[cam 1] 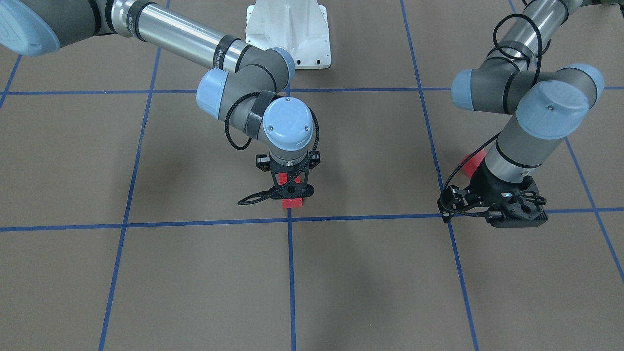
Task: Form red blocks into L shape at center
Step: 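Lower the red cube beside the placed cube, nearer the robot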
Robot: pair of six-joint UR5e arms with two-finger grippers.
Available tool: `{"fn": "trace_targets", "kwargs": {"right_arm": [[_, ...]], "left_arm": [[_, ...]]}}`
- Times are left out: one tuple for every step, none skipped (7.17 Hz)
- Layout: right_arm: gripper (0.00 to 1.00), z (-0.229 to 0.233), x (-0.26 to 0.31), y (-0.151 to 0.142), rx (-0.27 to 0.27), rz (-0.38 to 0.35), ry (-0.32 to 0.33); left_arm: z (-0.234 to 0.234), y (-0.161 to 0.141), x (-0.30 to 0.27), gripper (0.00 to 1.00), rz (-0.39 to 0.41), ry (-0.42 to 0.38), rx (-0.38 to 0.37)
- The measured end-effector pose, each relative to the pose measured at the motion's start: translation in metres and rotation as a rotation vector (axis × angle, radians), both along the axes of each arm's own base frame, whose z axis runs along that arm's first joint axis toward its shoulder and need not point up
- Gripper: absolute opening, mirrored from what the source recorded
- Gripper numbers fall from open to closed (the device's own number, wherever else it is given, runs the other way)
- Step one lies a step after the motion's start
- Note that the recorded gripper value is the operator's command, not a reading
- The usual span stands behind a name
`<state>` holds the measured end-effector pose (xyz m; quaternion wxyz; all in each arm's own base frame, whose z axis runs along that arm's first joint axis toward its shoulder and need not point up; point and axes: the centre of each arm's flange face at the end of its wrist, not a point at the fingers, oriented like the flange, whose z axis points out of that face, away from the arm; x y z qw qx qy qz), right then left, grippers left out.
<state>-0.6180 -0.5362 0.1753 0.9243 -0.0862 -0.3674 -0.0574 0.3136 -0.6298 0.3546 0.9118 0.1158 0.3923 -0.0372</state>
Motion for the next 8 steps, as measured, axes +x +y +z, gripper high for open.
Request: {"fn": "trace_targets", "kwargs": {"right_arm": [[0.00,0.0010,0.0000,-0.0009,0.005,0.004,0.005],[0.00,0.0014,-0.0001,-0.0012,0.009,0.006,0.007],[0.00,0.0011,-0.0005,-0.0011,0.013,0.006,0.005],[0.00,0.0014,-0.0019,-0.0006,0.018,0.005,-0.001],[0.00,0.0022,-0.0033,-0.0006,0.023,0.004,-0.008],[0.00,0.0034,-0.0042,-0.0008,0.024,0.004,-0.010],[0.00,0.0038,-0.0048,-0.0007,0.025,0.003,-0.011],[0.18,0.0034,-0.0049,-0.0007,0.025,0.004,-0.012]], "left_arm": [[-0.0001,0.0000,0.0000,1.00,0.000,0.000,0.000],[0.0001,0.0000,0.0000,1.00,0.000,0.000,0.000],[0.0003,-0.0001,0.0000,1.00,0.000,0.000,0.000],[0.0004,-0.0001,0.0001,1.00,0.000,-0.001,-0.001],[0.0004,-0.0001,0.0001,1.00,0.000,-0.001,-0.001],[0.0004,-0.0002,-0.0001,1.00,0.000,-0.001,-0.001],[0.0003,-0.0004,-0.0005,1.00,-0.001,0.000,0.000],[0.0002,-0.0005,-0.0008,1.00,-0.001,0.000,0.000]]}}
